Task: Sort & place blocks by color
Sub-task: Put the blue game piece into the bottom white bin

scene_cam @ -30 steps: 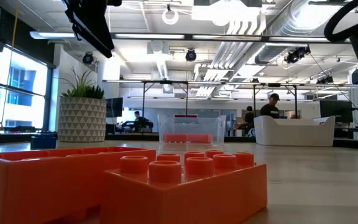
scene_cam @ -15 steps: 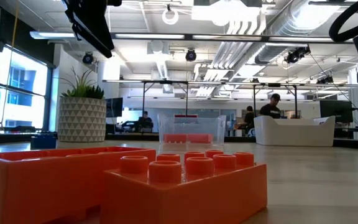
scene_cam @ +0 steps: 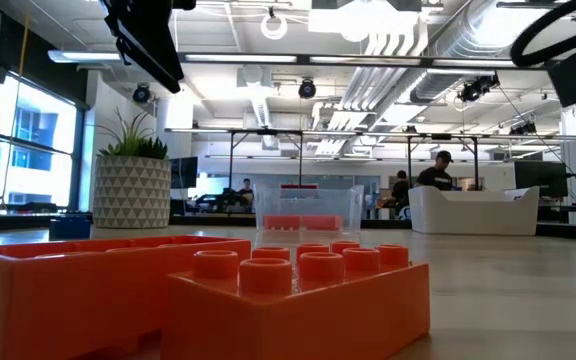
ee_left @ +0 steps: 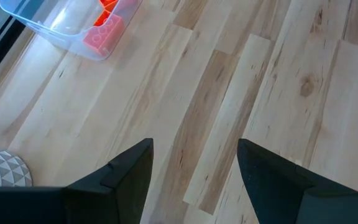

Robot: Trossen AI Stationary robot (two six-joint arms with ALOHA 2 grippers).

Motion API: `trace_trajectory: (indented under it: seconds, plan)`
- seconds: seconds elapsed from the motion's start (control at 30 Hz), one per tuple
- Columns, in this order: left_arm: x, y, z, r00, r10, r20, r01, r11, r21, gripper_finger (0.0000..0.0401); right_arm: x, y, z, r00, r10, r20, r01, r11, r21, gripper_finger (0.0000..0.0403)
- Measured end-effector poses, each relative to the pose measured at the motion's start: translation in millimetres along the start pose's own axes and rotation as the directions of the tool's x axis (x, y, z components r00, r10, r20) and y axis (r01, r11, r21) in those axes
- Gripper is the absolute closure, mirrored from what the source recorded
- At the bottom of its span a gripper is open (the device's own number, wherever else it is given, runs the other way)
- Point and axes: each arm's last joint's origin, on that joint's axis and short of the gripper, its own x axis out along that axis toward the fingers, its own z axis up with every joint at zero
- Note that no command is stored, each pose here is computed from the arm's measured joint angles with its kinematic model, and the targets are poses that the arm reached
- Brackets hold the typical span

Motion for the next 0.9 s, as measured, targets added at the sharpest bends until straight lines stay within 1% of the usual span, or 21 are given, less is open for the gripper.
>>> trace_trajectory:
  seconds: [0.13, 0.23, 0.3, 0.4, 0.5, 0.77, 0.9]
  plan:
    - [0.0, -0.1, 0.1, 1.0, 0.0, 0.001, 0.0, 1.0, 0.0, 0.0182, -7.9, -4.7, 2.0, 0.998, -0.001, 0.055, 0.0, 1.0, 0.021, 0.0187]
    - [0.0, -0.1, 0.1, 1.0, 0.0, 0.001, 0.0, 1.0, -0.001, 0.0182, -13.0, -7.8, 2.6, 0.997, 0.004, 0.074, -0.007, 0.999, 0.034, 0.0187]
    - [0.0, -0.1, 0.2, 1.0, 0.0, 0.002, 0.0, 1.0, -0.001, 0.0182, -13.3, -8.0, 2.0, 0.998, 0.008, 0.065, -0.008, 1.0, 0.006, 0.0187]
    - [0.0, -0.1, 0.2, 1.0, -0.001, 0.002, 0.001, 1.0, -0.001, 0.0182, -13.4, -5.0, -1.6, 0.999, 0.029, 0.041, -0.026, 0.997, -0.074, 0.0187]
    - [0.0, -0.2, 0.2, 1.0, -0.001, 0.002, 0.001, 1.0, -0.001, 0.0182, -13.5, -2.5, -5.1, 0.999, 0.03, 0.04, -0.025, 0.992, -0.126, 0.0187]
    - [0.0, 0.0, 0.3, 1.0, 0.004, 0.005, -0.004, 1.0, -0.001, 0.0182, -12.5, 2.3, -10.3, 0.998, 0.021, 0.052, -0.013, 0.988, -0.156, 0.0187]
    - [0.0, 0.2, 0.4, 1.0, 0.009, 0.008, -0.009, 1.0, -0.002, 0.0182, -6.4, 5.0, -9.2, 0.999, 0.016, 0.028, -0.011, 0.985, -0.172, 0.0187]
